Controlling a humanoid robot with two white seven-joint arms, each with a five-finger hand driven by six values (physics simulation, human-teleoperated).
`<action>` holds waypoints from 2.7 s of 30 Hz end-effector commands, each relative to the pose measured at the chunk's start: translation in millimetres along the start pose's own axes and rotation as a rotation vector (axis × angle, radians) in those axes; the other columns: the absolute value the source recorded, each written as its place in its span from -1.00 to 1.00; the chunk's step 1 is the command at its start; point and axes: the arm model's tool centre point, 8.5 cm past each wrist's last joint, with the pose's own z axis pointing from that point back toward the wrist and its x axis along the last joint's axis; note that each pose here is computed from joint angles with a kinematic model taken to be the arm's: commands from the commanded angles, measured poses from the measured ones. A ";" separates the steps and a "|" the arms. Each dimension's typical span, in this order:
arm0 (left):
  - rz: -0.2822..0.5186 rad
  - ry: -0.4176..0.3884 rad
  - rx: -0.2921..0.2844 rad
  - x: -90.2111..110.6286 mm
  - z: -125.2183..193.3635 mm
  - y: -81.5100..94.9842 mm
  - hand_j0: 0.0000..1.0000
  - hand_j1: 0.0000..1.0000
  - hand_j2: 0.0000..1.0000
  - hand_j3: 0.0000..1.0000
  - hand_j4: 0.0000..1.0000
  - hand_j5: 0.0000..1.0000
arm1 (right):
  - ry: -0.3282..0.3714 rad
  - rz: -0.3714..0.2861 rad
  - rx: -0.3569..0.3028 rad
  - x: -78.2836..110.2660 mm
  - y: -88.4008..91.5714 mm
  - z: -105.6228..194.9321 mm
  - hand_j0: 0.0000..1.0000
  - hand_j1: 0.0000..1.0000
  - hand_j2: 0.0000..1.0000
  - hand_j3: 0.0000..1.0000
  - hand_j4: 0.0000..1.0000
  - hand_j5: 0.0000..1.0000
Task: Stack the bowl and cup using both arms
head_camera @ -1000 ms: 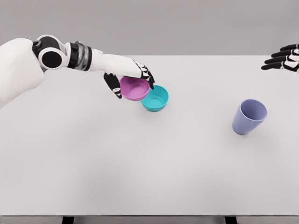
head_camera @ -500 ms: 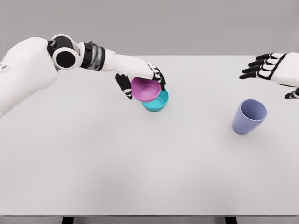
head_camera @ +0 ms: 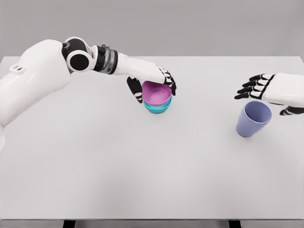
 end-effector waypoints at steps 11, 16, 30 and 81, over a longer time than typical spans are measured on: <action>0.020 0.017 -0.007 -5.5 -4.7 -4.3 0.44 0.44 0.44 0.44 0.44 0.44 | 0.010 -0.016 0.012 -3.9 5.0 0.8 1.00 1.00 1.00 1.00 1.00 1.00; 0.021 0.011 -0.008 -3.9 -8.4 -4.0 0.44 0.44 0.44 0.44 0.44 0.44 | 0.004 -0.012 0.013 -1.7 4.5 0.0 1.00 1.00 1.00 1.00 1.00 1.00; 0.031 0.022 -0.011 -7.3 -9.9 -6.0 0.44 0.44 0.44 0.44 0.44 0.44 | 0.021 -0.042 0.046 -9.9 20.0 -5.3 1.00 1.00 1.00 1.00 1.00 1.00; 0.041 0.013 0.115 -5.5 84.3 7.3 1.00 1.00 1.00 1.00 1.00 1.00 | 0.020 -0.056 0.092 -13.8 39.3 -25.8 1.00 1.00 1.00 1.00 1.00 1.00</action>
